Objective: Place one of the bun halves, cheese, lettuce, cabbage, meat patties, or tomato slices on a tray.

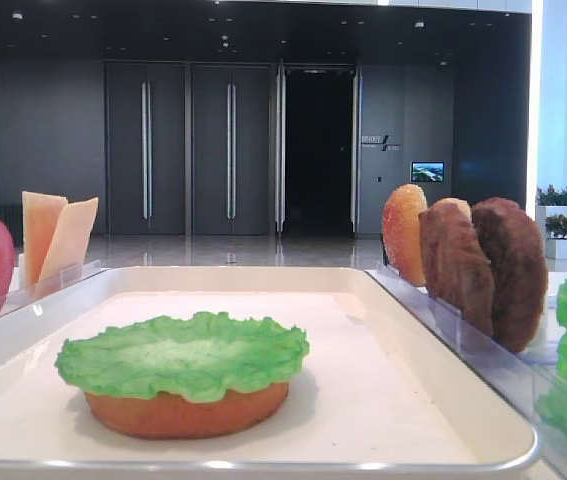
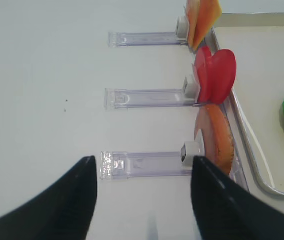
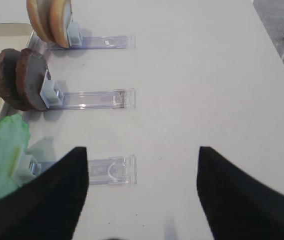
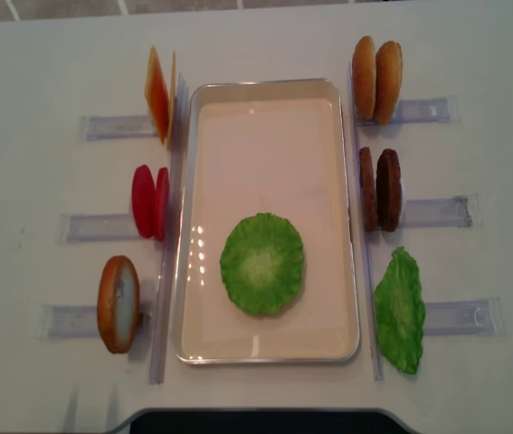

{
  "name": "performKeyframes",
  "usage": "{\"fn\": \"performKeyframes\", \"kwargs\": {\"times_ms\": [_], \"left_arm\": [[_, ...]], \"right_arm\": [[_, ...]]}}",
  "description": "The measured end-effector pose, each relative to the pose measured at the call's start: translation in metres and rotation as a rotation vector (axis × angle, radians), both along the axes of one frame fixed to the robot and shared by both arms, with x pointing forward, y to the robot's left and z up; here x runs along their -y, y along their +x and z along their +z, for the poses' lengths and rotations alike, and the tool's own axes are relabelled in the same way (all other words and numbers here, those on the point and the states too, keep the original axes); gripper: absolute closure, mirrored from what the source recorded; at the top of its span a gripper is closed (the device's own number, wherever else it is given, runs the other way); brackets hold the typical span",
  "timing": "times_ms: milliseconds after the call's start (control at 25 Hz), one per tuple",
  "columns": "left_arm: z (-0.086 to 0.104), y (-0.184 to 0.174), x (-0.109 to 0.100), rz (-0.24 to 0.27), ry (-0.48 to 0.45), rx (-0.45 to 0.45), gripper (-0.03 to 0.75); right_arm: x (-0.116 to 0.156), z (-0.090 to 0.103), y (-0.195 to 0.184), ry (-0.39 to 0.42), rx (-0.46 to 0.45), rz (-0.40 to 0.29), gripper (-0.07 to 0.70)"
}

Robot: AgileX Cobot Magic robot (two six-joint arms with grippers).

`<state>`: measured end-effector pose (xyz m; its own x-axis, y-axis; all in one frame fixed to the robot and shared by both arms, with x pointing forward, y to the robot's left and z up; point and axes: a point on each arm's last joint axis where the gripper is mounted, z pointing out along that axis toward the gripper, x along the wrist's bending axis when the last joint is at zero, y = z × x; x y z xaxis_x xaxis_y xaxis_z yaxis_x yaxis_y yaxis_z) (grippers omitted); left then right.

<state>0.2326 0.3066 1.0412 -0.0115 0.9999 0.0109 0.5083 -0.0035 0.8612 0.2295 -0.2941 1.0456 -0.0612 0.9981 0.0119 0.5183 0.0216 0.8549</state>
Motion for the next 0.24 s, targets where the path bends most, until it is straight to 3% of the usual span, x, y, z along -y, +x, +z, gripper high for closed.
{"fn": "performKeyframes", "kwargs": {"times_ms": [240], "left_arm": [[0.0000, 0.0000, 0.0000, 0.000, 0.000, 0.000, 0.263]], "right_arm": [[0.0000, 0.0000, 0.0000, 0.000, 0.000, 0.000, 0.157]]}}
